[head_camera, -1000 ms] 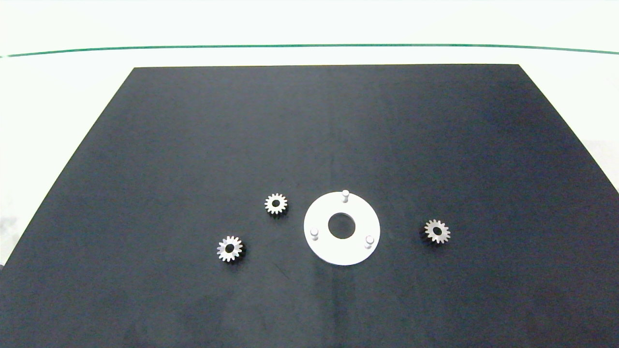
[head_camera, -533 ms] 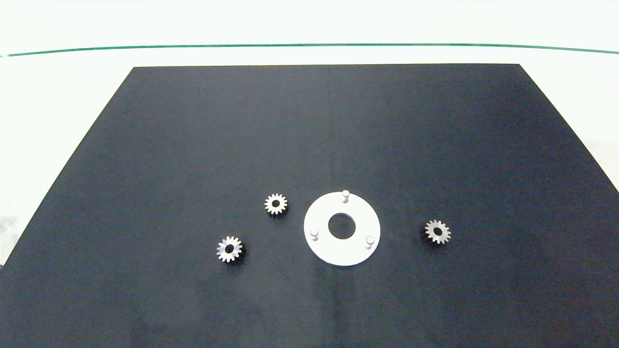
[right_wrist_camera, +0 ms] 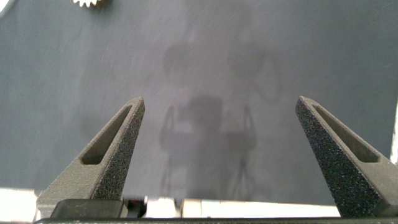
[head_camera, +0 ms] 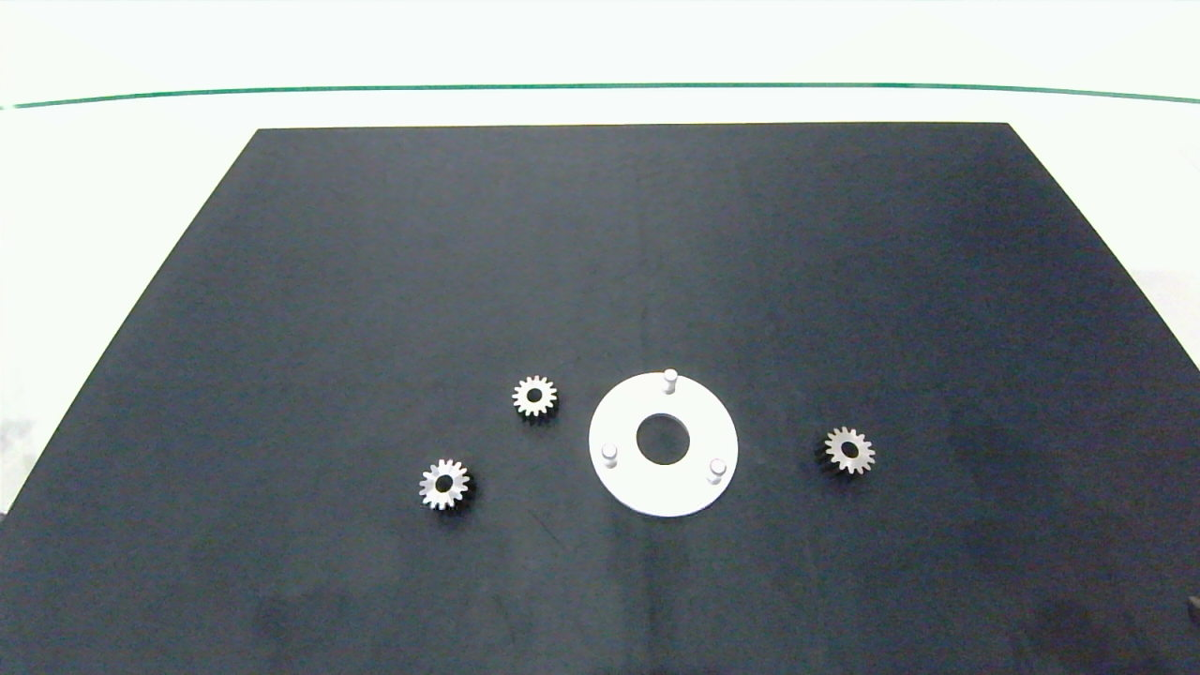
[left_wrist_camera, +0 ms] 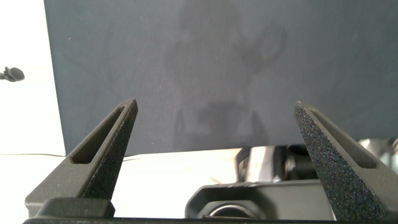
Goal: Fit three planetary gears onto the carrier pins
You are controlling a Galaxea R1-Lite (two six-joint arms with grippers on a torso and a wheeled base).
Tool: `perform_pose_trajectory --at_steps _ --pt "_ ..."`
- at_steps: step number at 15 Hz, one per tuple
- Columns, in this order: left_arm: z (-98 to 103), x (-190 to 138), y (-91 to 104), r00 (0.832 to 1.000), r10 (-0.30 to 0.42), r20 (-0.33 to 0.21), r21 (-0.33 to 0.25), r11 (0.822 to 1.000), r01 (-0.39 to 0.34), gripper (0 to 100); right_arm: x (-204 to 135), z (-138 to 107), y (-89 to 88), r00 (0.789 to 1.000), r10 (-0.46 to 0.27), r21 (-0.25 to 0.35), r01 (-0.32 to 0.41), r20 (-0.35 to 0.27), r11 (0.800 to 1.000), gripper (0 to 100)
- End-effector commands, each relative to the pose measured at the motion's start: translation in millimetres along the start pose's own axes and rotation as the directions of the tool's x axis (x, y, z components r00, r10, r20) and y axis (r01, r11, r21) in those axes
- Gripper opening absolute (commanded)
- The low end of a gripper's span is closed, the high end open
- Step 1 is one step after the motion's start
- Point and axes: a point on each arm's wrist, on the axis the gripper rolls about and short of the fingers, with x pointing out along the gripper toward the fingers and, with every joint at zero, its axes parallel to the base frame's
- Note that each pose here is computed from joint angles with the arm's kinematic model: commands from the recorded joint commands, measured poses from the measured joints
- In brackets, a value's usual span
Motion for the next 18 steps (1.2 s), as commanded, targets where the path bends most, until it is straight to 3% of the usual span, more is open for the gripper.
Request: perform_pose_trajectory --at_steps 1,2,3,5,7,9,10,12,15,18 --pt "16.4 21.2 0.5 0.997 -0.012 -0.072 0.057 0.998 0.017 100 -4.3 1.2 1.7 0.999 0.045 -0.023 -0.045 -0.003 0.999 100" --pt "19.8 25.0 0.6 0.997 -0.014 -0.074 0.07 0.997 0.02 100 -4.1 2.1 1.7 0.999 0.045 -0.023 -0.045 -0.003 0.999 100" --pt "27.3 35.1 0.6 0.996 -0.019 -0.089 0.137 0.99 0.031 100 -5.2 6.1 1.5 0.999 0.048 -0.023 -0.047 0.007 0.999 100" --pt "34.0 47.4 0.0 0.995 -0.034 -0.096 0.2 0.978 0.053 100 -6.1 6.1 1.9 0.998 0.057 -0.028 -0.057 0.01 0.998 100" --pt "41.4 69.3 -8.2 0.989 -0.134 -0.07 0.255 0.956 0.147 100 -6.7 4.4 1.9 0.998 0.059 -0.022 -0.058 0.009 0.998 100" --pt "34.0 98.1 -21.6 0.979 -0.204 -0.005 0.293 0.936 0.196 100 -8.6 2.5 1.6 0.998 0.055 -0.01 -0.055 0.016 0.998 100" --pt "30.4 108.8 -27.4 0.973 -0.228 0.02 0.302 0.929 0.212 100 -9.6 2.2 1.5 0.998 0.055 -0.009 -0.055 0.021 0.998 100" --pt "29.3 119.4 -35.9 0.962 -0.271 0.016 0.278 0.926 0.256 100 -8.9 2.4 1.4 0.998 0.053 -0.009 -0.052 0.018 0.999 100" --pt "31.5 124.8 -48.2 0.94 -0.34 -0.013 0.302 0.895 0.328 100 -8.8 2.8 1.5 0.998 0.054 -0.009 -0.054 0.018 0.999 100" --pt "36.0 147.2 -59.7 0.938 -0.345 -0.01 0.296 0.895 0.333 100 -8.0 3.2 1.7 0.998 0.058 -0.008 -0.058 0.018 0.998 100"
